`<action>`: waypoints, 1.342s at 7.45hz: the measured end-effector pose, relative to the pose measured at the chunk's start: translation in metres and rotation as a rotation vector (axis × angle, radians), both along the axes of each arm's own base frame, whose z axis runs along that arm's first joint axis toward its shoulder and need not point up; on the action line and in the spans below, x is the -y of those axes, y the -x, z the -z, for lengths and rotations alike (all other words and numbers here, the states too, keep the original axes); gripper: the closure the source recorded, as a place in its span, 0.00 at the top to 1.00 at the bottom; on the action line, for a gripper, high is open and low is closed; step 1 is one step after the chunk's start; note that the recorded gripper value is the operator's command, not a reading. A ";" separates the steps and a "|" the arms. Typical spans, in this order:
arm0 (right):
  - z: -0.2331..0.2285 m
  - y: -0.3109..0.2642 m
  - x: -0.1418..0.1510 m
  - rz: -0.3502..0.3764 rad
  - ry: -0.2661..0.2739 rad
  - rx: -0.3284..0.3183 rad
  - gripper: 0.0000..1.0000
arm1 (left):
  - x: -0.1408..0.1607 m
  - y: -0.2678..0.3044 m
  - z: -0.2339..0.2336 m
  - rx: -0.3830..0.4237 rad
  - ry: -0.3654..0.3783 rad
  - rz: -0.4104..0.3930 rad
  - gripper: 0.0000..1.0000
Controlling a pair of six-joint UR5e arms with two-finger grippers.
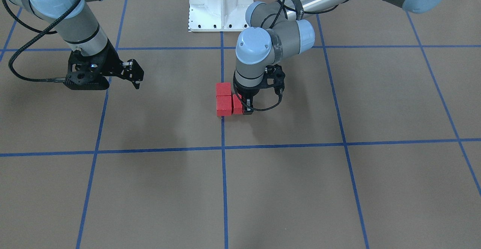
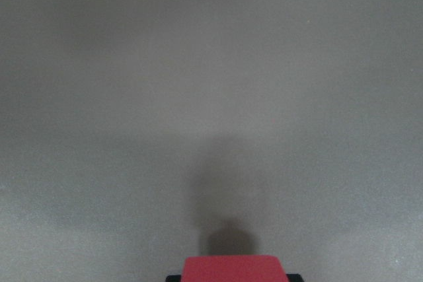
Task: Form red blocks into L shape at center
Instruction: 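Hold the cube in place and adjust it against the center cubes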
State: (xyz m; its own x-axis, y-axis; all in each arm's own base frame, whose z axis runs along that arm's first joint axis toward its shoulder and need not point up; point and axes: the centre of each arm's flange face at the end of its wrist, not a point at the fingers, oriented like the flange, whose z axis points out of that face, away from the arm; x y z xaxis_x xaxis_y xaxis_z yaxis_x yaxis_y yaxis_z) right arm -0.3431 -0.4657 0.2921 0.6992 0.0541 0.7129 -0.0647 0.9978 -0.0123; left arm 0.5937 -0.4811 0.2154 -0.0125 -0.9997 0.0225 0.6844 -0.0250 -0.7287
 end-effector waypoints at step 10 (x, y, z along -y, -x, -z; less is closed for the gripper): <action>0.001 0.000 0.000 0.000 -0.002 0.002 1.00 | 0.001 -0.005 -0.001 0.004 0.004 0.000 0.00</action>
